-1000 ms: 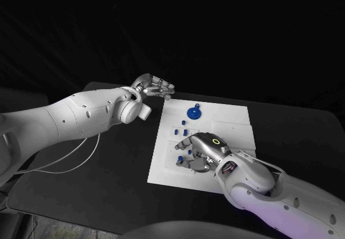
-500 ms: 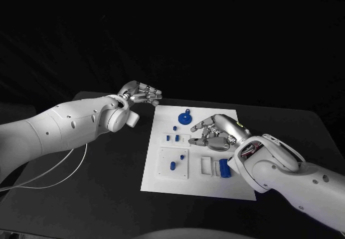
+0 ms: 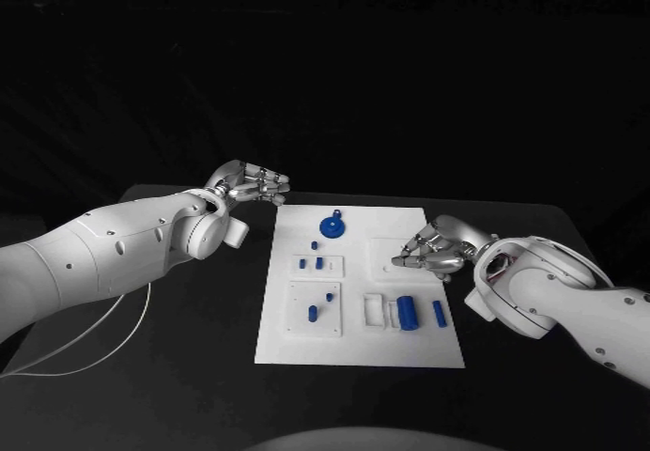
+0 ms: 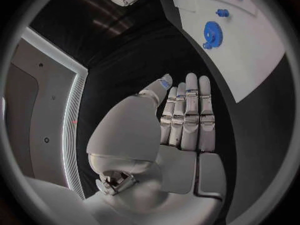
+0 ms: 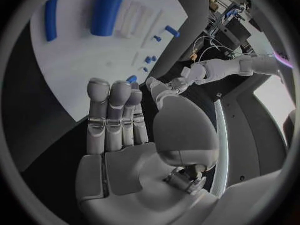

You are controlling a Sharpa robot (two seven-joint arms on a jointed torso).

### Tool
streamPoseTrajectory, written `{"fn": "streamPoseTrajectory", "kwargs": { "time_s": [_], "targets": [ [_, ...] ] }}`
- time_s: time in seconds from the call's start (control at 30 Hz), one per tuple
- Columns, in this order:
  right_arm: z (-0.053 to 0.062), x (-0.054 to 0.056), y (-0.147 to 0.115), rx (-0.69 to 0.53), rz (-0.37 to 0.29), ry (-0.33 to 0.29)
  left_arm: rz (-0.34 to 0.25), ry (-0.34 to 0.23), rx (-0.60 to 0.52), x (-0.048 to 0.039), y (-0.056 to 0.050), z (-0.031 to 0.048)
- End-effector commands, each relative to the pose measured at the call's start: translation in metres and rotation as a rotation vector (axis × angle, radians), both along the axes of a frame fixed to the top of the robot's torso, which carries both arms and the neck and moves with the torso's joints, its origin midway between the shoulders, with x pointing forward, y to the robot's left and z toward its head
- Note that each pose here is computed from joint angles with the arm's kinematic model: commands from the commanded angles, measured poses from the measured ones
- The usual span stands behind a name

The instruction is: Assemble the parts on the task board

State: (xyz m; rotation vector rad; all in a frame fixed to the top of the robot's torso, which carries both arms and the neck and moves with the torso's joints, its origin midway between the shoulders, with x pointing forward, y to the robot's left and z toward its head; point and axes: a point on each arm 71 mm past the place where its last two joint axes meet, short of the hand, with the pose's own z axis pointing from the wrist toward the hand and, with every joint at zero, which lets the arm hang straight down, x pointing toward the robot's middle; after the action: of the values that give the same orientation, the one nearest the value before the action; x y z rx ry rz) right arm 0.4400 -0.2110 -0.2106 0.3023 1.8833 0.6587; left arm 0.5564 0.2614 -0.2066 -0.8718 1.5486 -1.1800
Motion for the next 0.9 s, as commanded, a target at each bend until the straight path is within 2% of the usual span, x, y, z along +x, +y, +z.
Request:
{"fn": "streamPoseTrajectory", "kwargs": {
  "time_s": [0.03,0.13,0.33,0.57,0.9],
  "targets": [
    [-0.016,-0.006,-0.006,-0.101,-0.033,0.189,-0.006,-0.022,-0.025,-0.0026,-0.003,-0.0018],
    [-0.025,-0.009,-0.011,-0.149,-0.050,0.253,-0.009,-0.021,-0.028,-0.0054,-0.005,-0.0071],
    [-0.036,-0.013,-0.013,-0.199,-0.051,0.305,-0.011,-0.012,-0.031,-0.0083,-0.006,-0.0134],
    [-0.046,-0.015,-0.015,-0.269,-0.040,0.322,-0.017,0.003,-0.033,-0.0109,-0.010,-0.0184],
    [-0.056,-0.017,-0.015,-0.344,-0.018,0.319,-0.022,0.010,-0.035,-0.0123,-0.012,-0.0197]
  ]
}}
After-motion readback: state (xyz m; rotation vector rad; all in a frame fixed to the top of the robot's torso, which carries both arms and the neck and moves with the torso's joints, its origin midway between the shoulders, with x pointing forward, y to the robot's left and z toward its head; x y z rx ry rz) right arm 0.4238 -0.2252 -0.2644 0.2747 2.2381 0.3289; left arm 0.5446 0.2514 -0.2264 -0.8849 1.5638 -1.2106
